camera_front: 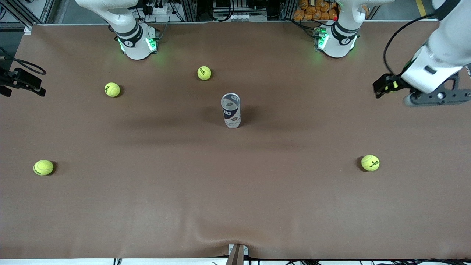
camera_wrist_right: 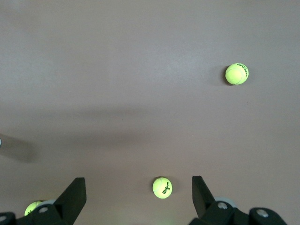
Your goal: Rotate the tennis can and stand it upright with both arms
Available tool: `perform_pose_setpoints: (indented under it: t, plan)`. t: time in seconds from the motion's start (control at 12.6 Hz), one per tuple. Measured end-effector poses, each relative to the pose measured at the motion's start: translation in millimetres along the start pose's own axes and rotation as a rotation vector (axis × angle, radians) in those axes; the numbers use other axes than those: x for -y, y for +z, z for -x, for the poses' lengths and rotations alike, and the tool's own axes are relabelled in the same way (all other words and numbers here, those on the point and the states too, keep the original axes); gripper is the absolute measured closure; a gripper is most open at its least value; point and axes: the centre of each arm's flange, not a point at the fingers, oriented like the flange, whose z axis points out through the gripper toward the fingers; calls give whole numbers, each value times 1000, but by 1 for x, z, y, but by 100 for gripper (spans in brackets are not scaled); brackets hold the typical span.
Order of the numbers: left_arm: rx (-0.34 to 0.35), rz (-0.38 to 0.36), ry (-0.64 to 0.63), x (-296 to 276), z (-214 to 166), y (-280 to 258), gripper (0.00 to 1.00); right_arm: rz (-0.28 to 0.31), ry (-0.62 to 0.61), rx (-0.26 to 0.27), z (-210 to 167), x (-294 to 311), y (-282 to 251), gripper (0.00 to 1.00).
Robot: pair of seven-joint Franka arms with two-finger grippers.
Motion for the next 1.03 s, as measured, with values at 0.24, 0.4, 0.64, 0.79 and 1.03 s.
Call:
perform_pose_setpoints:
  t: [0.24,0.4,0.64,0.79,1.03]
  plan:
    - [-9,-5,5,19,21,-6,0,0,0,0,0,0,0,0]
    - [-12,-5,1,23,24,-8,0,0,0,0,0,0,0,0]
    - [-2,49,0,32,23,-5,0,0,0,0,0,0,0,0]
    - [1,62,11,36,24,-5,0,0,0,0,0,0,0,0]
    - [-19,64,42,37,24,-16,0,0,0,0,0,0,0,0]
